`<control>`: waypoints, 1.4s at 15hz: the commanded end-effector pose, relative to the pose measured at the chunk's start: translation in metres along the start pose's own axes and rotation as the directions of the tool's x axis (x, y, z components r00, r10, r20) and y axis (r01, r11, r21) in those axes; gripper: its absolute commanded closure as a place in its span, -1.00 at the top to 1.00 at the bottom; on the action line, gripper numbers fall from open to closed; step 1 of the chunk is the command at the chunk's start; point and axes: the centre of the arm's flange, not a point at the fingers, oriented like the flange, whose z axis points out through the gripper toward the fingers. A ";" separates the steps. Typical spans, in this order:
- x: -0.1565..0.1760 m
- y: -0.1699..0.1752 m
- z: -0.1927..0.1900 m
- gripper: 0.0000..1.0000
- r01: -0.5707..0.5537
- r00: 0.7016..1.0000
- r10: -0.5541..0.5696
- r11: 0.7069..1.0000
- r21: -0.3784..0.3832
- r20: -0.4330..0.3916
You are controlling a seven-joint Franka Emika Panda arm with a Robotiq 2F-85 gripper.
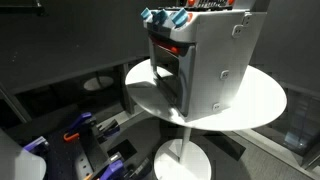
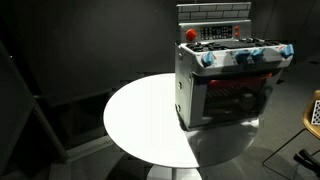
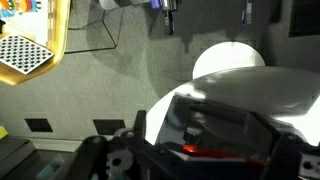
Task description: Push the top right button on the toy stove
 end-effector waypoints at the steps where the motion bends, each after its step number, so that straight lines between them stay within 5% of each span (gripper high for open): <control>1: 0.000 0.000 0.000 1.00 0.000 1.000 0.000 1.000 0.000 0.000; 11: 0.025 -0.003 -0.022 1.00 -0.002 0.999 0.003 1.000 0.012 -0.045; 21: 0.112 0.004 -0.062 1.00 -0.023 0.990 0.035 0.995 0.092 -0.133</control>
